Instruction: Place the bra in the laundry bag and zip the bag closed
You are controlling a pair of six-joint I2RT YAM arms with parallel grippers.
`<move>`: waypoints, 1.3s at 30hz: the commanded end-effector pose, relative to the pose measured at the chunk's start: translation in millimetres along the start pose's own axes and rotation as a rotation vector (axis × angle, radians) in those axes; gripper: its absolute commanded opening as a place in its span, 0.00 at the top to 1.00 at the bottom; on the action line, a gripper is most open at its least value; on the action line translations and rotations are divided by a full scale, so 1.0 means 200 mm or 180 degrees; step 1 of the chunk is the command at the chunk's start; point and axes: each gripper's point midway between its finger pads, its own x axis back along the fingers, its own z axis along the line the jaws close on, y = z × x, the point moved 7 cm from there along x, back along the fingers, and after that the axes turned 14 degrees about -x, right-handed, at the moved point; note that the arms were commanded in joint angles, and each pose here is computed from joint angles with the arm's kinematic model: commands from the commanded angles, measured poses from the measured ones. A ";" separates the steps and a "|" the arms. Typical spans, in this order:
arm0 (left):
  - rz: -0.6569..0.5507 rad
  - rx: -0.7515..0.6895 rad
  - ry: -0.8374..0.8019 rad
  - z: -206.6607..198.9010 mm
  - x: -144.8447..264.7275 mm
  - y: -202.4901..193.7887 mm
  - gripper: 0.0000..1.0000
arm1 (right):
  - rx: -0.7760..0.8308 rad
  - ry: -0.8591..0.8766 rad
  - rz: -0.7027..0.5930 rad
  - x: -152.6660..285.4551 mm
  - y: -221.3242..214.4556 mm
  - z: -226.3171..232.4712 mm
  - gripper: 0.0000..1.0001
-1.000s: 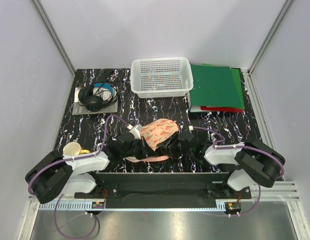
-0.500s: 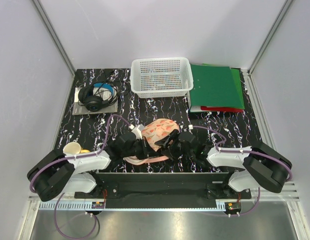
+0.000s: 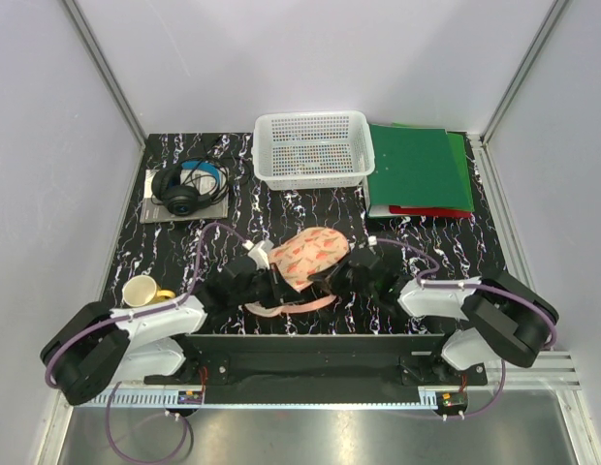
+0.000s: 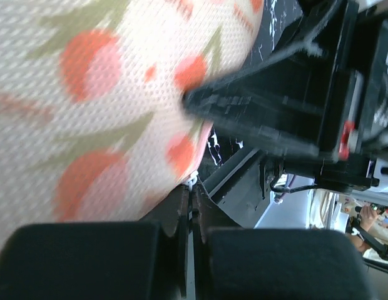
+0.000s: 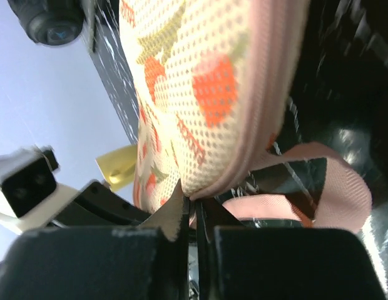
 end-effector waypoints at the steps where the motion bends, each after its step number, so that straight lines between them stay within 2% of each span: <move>1: -0.0091 0.0034 0.0279 0.13 0.11 -0.03 1.00 | 0.0251 0.0183 -0.0119 0.02 0.19 0.07 1.00; 3: -0.0036 0.0125 0.0515 0.23 0.17 -0.08 1.00 | 0.0447 0.0203 0.0005 0.04 0.27 0.09 1.00; 5: -0.0242 0.0035 0.0566 0.26 0.23 -0.03 1.00 | 0.0625 0.0124 0.0283 0.03 0.28 0.06 1.00; 6: -0.0167 0.0052 0.0666 0.28 0.25 -0.06 1.00 | 0.0657 0.0113 0.0317 0.03 0.31 0.10 1.00; 8: -0.0245 -0.0041 0.0632 0.26 0.28 -0.04 1.00 | 0.0840 0.0048 0.0524 -0.01 0.30 0.09 1.00; 13: -0.0212 -0.0015 0.0331 0.20 0.27 -0.03 1.00 | 0.1194 -0.0102 0.0922 -0.13 0.23 0.23 0.98; 14: -0.0239 -0.0022 0.0265 0.18 0.26 -0.02 1.00 | 0.1256 -0.0194 0.0984 -0.16 0.21 0.23 0.76; 16: -0.0268 -0.0021 0.0192 0.15 0.25 0.00 1.00 | 0.1435 -0.0221 0.1134 -0.19 0.10 0.31 0.63; 18: -0.0301 -0.0025 0.0113 0.11 0.23 0.03 1.00 | 0.1432 -0.0247 0.1176 -0.21 0.06 0.33 0.47; 20: -0.0296 -0.0033 0.0025 0.06 0.21 0.05 1.00 | 0.1368 -0.0232 0.1110 -0.17 0.04 0.34 0.39; 21: -0.0293 -0.0031 0.0013 0.05 0.20 0.06 1.00 | 0.1315 -0.0304 0.1060 -0.15 0.04 0.28 0.32; 26: -0.0264 -0.0100 -0.0080 -0.03 0.14 0.10 1.00 | 0.1219 -0.0116 0.0604 0.11 0.04 0.26 0.22; 27: -0.0244 -0.0099 -0.0086 -0.03 0.13 0.10 1.00 | 0.1187 -0.0328 0.0526 0.15 0.06 0.17 0.20; 29: -0.0227 -0.0074 -0.0122 -0.04 0.11 0.10 1.00 | 0.1244 -0.0282 0.0379 0.25 0.07 0.17 0.18; 32: -0.0219 -0.0057 -0.0158 -0.05 0.08 0.10 1.00 | 0.1048 -0.0392 0.0594 0.31 0.04 0.06 0.12; 34: -0.0209 -0.0043 -0.0168 -0.05 0.08 0.10 1.00 | 0.0852 -0.0120 0.0870 0.34 -0.01 0.09 0.10; 35: -0.0215 -0.0033 -0.0181 -0.05 0.07 0.10 1.00 | 0.0792 -0.0131 0.0922 0.35 -0.02 0.04 0.01; 37: -0.0221 -0.0021 -0.0188 -0.06 0.07 0.10 1.00 | 0.0852 -0.0072 0.0948 0.37 -0.03 0.03 0.00; 39: -0.0241 -0.0023 -0.0153 -0.06 0.09 0.10 1.00 | 0.0897 -0.0357 0.0841 0.38 0.00 -0.06 0.00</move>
